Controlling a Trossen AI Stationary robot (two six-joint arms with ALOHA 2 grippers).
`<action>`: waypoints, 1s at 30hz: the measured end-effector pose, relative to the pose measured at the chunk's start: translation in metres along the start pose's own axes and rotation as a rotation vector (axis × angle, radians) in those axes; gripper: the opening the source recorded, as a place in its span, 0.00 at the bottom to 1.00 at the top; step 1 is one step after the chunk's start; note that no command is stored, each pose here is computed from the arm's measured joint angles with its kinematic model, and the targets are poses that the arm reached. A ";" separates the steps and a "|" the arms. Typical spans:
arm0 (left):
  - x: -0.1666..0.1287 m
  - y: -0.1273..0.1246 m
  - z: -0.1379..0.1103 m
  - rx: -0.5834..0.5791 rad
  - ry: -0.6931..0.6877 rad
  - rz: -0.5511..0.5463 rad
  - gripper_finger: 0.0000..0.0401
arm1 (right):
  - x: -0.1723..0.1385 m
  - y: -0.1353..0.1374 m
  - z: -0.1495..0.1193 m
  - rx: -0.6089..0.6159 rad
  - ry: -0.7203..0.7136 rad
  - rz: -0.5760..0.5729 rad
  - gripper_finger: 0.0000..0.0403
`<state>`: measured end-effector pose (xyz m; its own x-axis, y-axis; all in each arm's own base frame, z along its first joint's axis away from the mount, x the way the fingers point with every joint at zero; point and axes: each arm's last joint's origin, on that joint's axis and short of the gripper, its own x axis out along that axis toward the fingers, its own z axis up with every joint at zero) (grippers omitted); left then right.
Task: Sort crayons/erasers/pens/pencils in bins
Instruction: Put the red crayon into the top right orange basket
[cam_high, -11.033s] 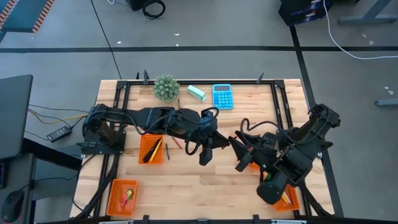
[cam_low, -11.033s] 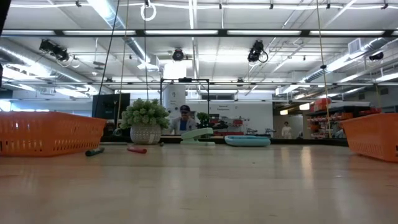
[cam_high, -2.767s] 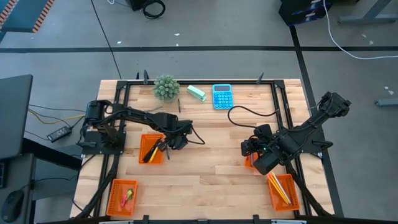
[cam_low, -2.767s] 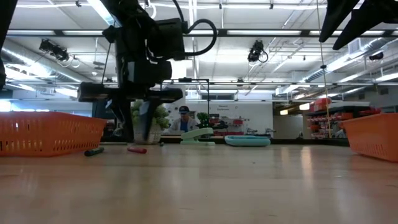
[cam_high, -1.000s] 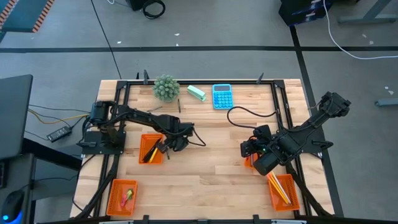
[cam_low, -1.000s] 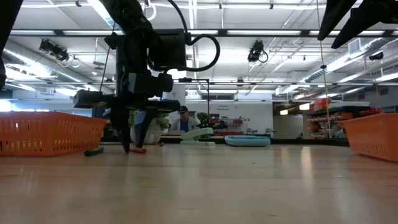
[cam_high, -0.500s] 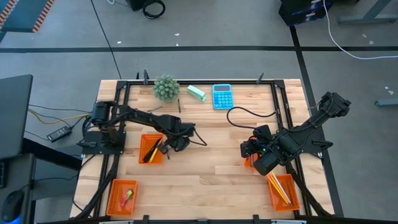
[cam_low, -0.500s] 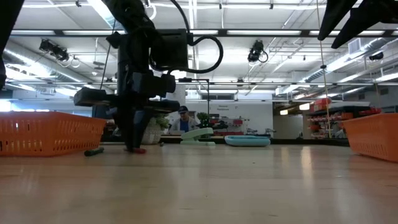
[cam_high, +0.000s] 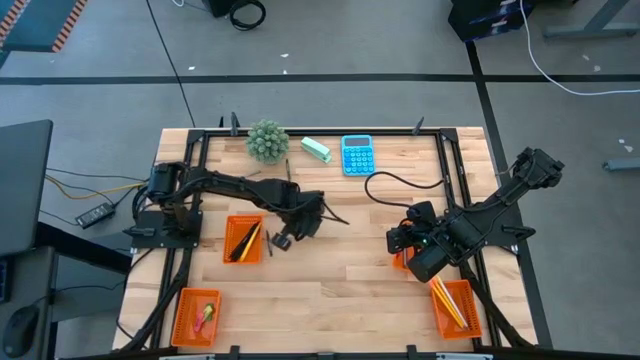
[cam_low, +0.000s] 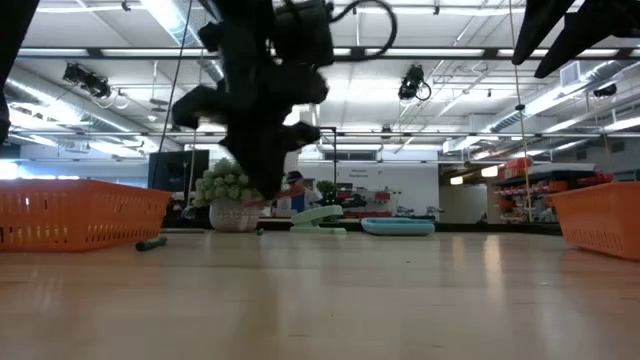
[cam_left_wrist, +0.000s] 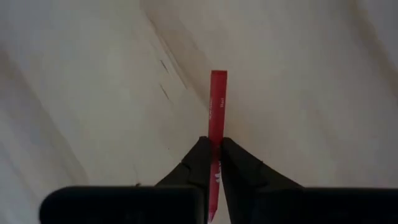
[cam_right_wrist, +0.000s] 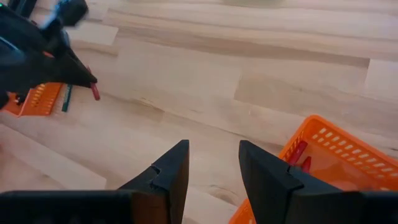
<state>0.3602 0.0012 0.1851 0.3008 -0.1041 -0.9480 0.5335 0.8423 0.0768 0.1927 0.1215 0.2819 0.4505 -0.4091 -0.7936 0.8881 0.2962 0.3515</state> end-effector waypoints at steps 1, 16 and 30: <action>-0.005 0.002 0.005 -0.020 -0.018 0.010 0.09 | 0.000 0.000 0.000 0.001 0.008 -0.001 0.36; -0.089 0.038 0.061 -0.385 -0.407 -0.052 0.09 | -0.041 0.011 0.036 -0.003 -0.162 0.426 0.36; -0.177 0.091 0.086 -0.705 -0.993 -0.149 0.09 | -0.072 0.008 0.065 -0.105 -0.373 0.573 0.36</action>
<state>0.4232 0.0510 0.3865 0.9096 -0.3221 -0.2625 0.1628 0.8575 -0.4881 0.1727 0.0972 0.3743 0.8640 -0.4274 -0.2661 0.4955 0.6286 0.5995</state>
